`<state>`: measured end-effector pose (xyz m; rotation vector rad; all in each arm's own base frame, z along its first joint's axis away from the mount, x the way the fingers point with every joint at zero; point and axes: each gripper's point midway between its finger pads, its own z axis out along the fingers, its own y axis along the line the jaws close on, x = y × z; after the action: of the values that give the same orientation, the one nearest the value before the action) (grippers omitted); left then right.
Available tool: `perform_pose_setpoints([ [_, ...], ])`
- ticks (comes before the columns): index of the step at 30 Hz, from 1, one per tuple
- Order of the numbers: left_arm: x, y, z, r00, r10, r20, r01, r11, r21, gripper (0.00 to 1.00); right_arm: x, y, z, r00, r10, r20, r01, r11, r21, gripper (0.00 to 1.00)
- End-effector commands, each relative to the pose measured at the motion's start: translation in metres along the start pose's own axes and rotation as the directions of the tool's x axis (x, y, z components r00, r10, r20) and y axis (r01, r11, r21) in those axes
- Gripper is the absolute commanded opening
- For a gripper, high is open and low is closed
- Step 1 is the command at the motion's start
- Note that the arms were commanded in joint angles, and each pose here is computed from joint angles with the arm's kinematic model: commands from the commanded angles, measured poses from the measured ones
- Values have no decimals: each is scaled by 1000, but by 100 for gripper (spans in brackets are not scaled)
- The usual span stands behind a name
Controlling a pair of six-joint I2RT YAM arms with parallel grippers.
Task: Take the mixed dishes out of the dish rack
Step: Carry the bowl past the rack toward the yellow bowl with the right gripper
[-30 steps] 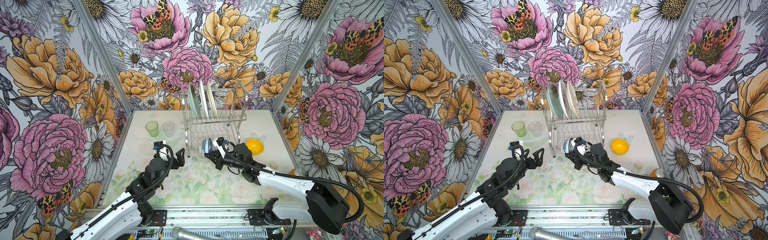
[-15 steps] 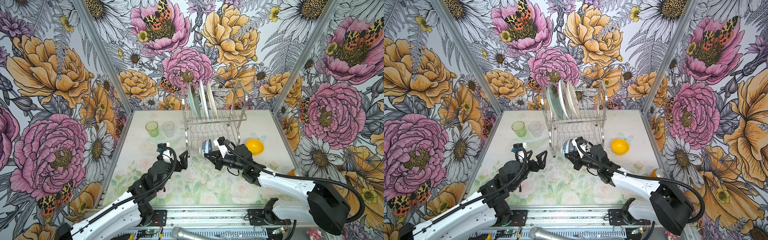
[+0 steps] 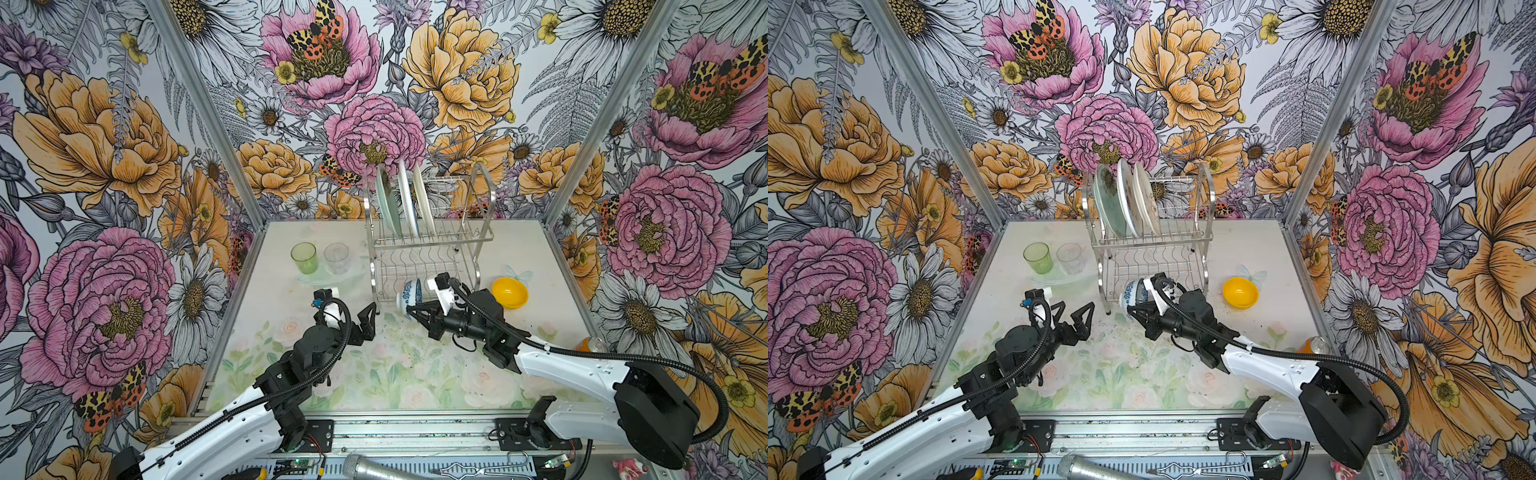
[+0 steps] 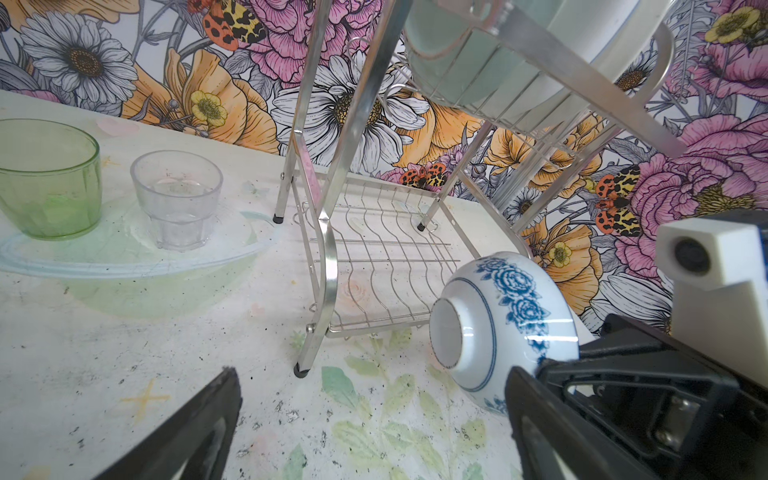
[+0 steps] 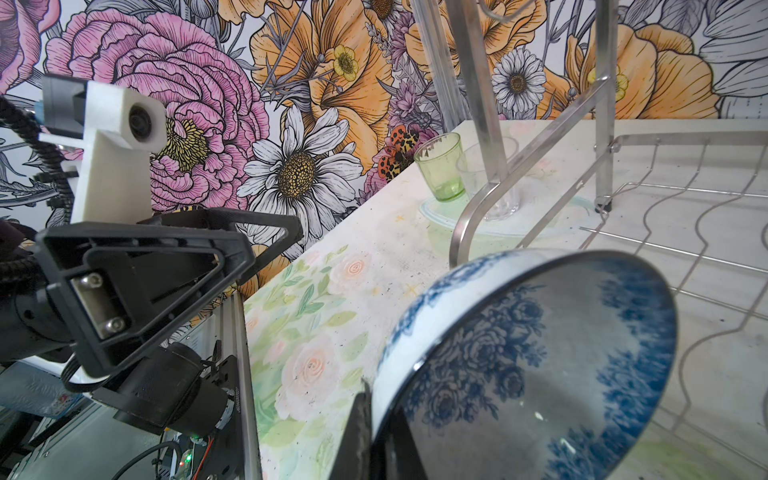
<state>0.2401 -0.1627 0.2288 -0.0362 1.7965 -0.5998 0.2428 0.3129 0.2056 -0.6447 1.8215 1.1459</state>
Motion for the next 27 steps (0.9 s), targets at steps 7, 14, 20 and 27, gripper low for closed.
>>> perform_pose_setpoints([
  [7, 13, 2, 0, 999, 38, -11, -38, 999, 19, 99, -59, 31, 9, 987, -34, 156, 45, 997, -67, 0],
  [14, 15, 7, -8, 999, 33, -7, -33, 999, 22, 99, -64, 57, 25, 986, -82, 144, 99, 989, -111, 0],
  [20, 13, 19, -18, 1000, 26, 12, -25, 1000, -13, 99, -64, 66, 33, 986, -105, 131, 122, 984, -129, 0],
  [27, 6, 33, -32, 998, -8, 67, 11, 999, -33, 99, -49, 72, 22, 984, -157, 79, 167, 976, -139, 0],
])
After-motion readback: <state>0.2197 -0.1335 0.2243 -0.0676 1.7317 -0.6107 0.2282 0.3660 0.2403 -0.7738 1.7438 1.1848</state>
